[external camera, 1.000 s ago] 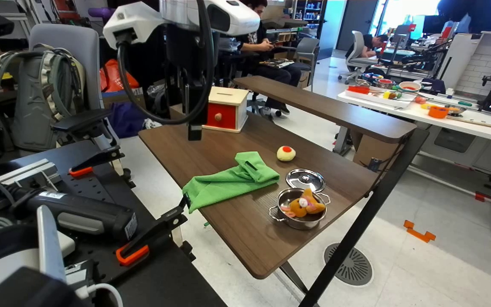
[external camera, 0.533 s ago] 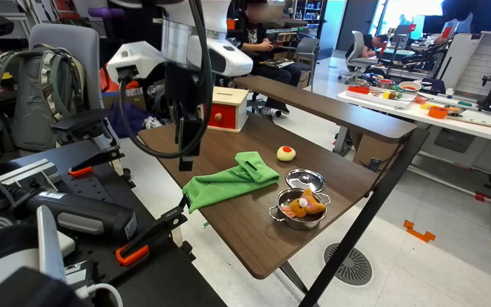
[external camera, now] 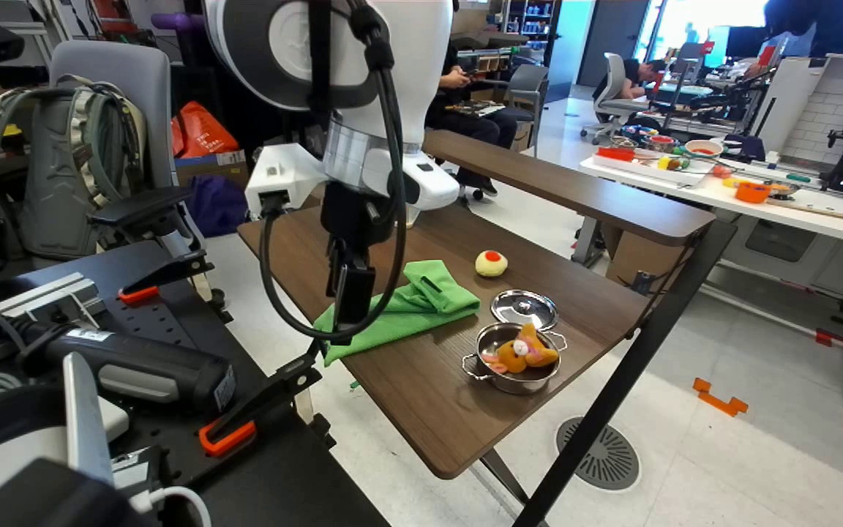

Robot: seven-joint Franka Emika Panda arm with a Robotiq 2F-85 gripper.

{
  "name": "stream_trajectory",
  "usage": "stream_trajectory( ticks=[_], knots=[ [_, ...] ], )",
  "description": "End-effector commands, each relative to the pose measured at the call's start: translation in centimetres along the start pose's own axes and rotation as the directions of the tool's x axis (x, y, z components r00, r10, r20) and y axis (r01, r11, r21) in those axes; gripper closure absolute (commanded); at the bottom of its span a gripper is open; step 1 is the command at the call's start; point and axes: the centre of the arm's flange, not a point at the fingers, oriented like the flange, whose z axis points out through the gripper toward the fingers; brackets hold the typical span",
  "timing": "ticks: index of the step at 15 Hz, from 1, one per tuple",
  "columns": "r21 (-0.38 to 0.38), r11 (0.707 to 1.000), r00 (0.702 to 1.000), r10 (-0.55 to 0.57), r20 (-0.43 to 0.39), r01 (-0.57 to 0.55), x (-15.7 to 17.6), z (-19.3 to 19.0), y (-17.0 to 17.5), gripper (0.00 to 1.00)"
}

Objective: Fold the green towel

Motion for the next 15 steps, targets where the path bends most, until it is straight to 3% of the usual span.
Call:
stream_trajectory(
  ticks=[1, 6, 7, 8, 15],
  knots=[
    [-0.077, 0.996, 0.999, 0.038, -0.007, -0.039, 2.5, 2.8, -0.8, 0.0],
    [-0.144, 0.989, 0.999, 0.04, -0.005, -0.04, 2.9, 5.7, -1.3, 0.0],
    [-0.139, 0.99, 0.999, 0.032, -0.027, -0.035, 2.9, 6.0, -1.5, 0.25],
    [-0.136, 0.99, 0.999, 0.02, -0.034, -0.025, 2.8, 6.1, -1.9, 0.28],
    [-0.133, 0.991, 0.999, 0.019, -0.041, -0.024, 3.0, 5.7, -1.8, 0.77]
  ],
)
